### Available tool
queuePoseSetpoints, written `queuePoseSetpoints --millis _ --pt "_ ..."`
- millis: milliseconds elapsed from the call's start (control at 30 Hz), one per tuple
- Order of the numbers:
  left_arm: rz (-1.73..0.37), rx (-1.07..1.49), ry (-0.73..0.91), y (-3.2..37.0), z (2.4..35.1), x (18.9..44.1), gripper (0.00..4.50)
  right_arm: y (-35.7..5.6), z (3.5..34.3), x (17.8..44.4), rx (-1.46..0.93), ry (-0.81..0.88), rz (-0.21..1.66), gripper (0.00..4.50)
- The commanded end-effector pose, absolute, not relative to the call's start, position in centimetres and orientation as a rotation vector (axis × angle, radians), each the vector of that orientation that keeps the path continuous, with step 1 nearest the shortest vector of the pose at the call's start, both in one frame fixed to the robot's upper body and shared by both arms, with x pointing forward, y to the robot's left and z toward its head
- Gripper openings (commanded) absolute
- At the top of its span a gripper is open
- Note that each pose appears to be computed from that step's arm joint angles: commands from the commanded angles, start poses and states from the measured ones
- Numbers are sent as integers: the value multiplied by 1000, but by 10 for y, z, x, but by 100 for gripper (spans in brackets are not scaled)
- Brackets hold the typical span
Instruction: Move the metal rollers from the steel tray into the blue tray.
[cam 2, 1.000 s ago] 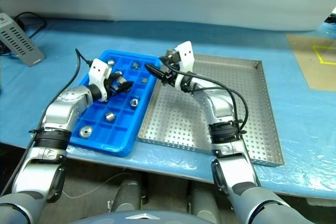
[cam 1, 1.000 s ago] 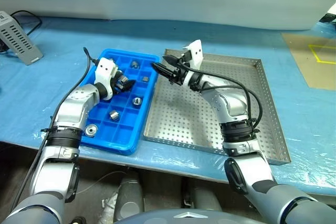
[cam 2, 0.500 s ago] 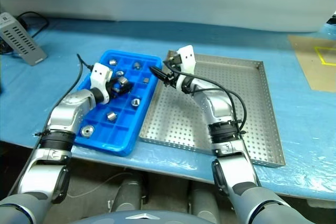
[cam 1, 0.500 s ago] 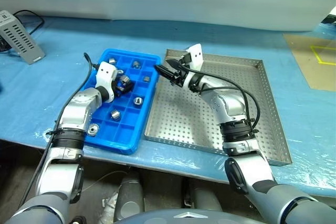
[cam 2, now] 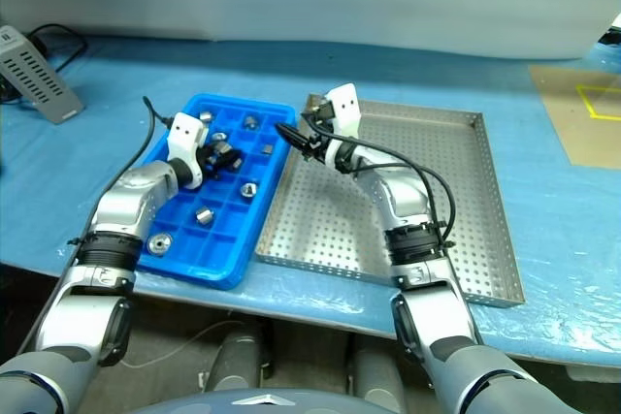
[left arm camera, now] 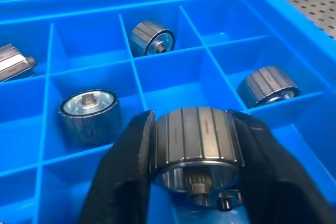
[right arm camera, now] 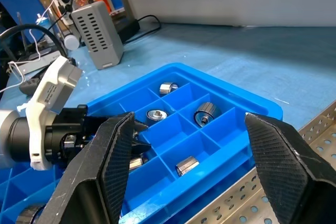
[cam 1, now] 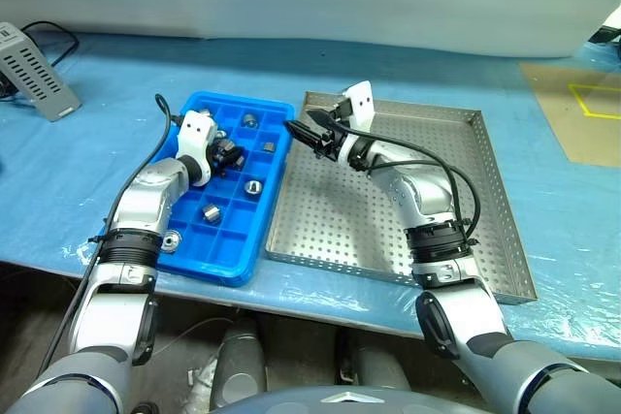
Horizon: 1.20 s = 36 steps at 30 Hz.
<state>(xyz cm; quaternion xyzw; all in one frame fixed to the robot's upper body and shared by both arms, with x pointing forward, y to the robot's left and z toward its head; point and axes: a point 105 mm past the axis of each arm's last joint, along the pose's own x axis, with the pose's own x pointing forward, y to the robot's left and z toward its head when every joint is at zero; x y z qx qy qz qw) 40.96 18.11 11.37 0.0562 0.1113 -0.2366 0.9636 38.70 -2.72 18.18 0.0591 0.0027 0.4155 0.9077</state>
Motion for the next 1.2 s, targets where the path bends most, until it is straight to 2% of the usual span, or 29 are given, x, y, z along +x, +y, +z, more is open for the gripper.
queuePoseSetpoints --millis 33,167,333,467,900,1200 --pt "-492 114 239 182 112 407 209 -24 191 385 107 -41 872 348" --pt "-548 79 215 176 119 401 209 -23 191 385 98 -43 876 348" --pt "-697 -14 61 146 174 385 209 -22 190 381 73 -40 911 348" --pt "-748 -11 2 130 196 378 209 -17 187 373 39 -43 970 348" --pt "-672 3 -14 143 203 388 209 -14 181 375 28 -19 968 348" --pt "-747 -70 -94 98 226 398 209 4 180 371 -48 -34 1012 348"
